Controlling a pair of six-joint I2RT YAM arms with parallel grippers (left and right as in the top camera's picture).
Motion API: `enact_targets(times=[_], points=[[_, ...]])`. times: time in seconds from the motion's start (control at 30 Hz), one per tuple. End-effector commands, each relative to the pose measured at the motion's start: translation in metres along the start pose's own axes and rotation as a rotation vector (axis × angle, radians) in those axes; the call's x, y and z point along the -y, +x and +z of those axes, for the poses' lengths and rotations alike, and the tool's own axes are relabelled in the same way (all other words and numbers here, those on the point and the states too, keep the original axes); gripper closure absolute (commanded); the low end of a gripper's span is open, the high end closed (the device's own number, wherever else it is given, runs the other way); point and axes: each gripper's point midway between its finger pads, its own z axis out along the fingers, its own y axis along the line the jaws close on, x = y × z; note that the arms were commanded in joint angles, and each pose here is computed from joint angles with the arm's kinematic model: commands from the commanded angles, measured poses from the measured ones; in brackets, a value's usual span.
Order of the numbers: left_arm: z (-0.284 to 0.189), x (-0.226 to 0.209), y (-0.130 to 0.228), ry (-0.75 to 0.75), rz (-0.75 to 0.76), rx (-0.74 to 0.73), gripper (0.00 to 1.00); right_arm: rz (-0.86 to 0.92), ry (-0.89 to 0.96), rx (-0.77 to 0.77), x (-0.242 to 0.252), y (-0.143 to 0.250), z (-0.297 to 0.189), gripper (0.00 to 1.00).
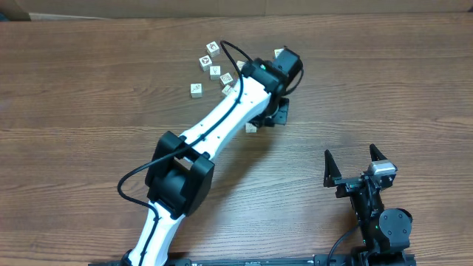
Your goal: Form a horizontal line
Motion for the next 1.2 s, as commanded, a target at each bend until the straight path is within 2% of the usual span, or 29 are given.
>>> enact_targets(times=[0.0, 0.37, 0.73, 1.17], points=[[0.013, 0.001, 0.003, -0.012, 0.024, -0.008, 0.96, -0.005, -0.003, 0.002, -0.001, 0.002, 0.0, 0.0], [0.046, -0.018, 0.006, -0.095, 0.024, 0.025, 0.96, -0.005, -0.003, 0.002, -0.001, 0.002, 0.0, 0.0], [0.047, -0.035, -0.003, -0.157, 0.01, 0.065, 0.96, -0.005, -0.003, 0.002, -0.001, 0.002, 0.0, 0.0], [0.056, -0.027, -0.002, -0.109, -0.001, 0.065, 0.96, -0.005, -0.003, 0.002, -0.001, 0.002, 0.0, 0.0]])
